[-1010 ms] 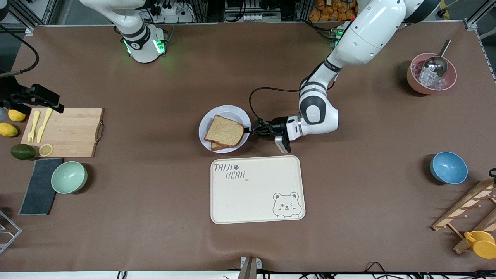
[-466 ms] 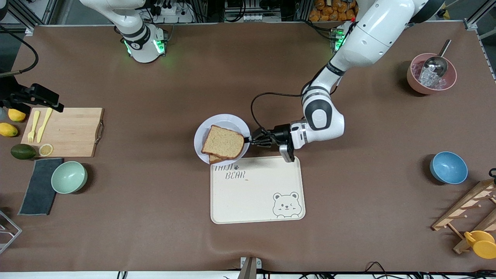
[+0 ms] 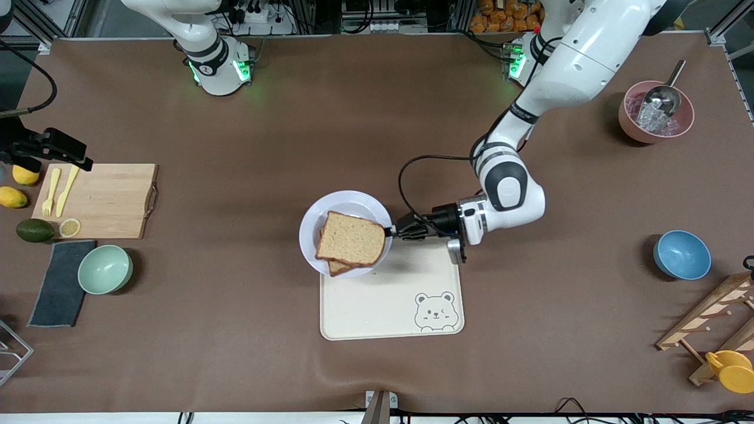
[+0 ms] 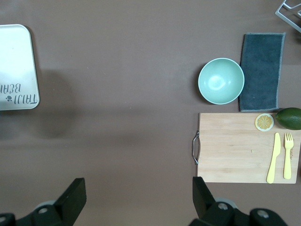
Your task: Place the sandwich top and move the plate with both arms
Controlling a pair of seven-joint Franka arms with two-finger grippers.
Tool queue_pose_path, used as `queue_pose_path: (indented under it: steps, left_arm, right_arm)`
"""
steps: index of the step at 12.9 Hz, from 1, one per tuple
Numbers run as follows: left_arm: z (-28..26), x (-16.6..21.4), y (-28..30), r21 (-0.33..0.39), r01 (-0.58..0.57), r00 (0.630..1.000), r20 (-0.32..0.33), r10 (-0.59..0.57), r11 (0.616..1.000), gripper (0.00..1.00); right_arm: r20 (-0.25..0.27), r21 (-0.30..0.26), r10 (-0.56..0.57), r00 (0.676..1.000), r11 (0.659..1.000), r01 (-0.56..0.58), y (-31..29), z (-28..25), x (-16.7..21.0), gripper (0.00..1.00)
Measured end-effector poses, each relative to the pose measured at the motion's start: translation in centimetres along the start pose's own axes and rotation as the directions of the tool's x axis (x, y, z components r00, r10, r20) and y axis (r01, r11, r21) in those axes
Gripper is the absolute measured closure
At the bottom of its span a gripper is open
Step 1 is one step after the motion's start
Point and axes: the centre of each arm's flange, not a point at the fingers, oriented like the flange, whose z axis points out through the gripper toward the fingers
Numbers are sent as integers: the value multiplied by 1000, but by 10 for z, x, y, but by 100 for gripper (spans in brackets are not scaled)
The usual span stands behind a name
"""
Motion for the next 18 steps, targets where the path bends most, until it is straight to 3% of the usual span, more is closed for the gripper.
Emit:
queue_pose_path:
  steps: [10,18]
  left_arm:
    - [-74,49,-71,54,70,990,-123,-63,996,95]
    - [-81,52,-124,66,89,987,-143,-79,994,95]
  right_arm:
    - [-7,-2,16,1000,1000,-16,0,-4,-2,0]
    - [-7,-2,32,999,999,-32,-6,-4,-2,0]
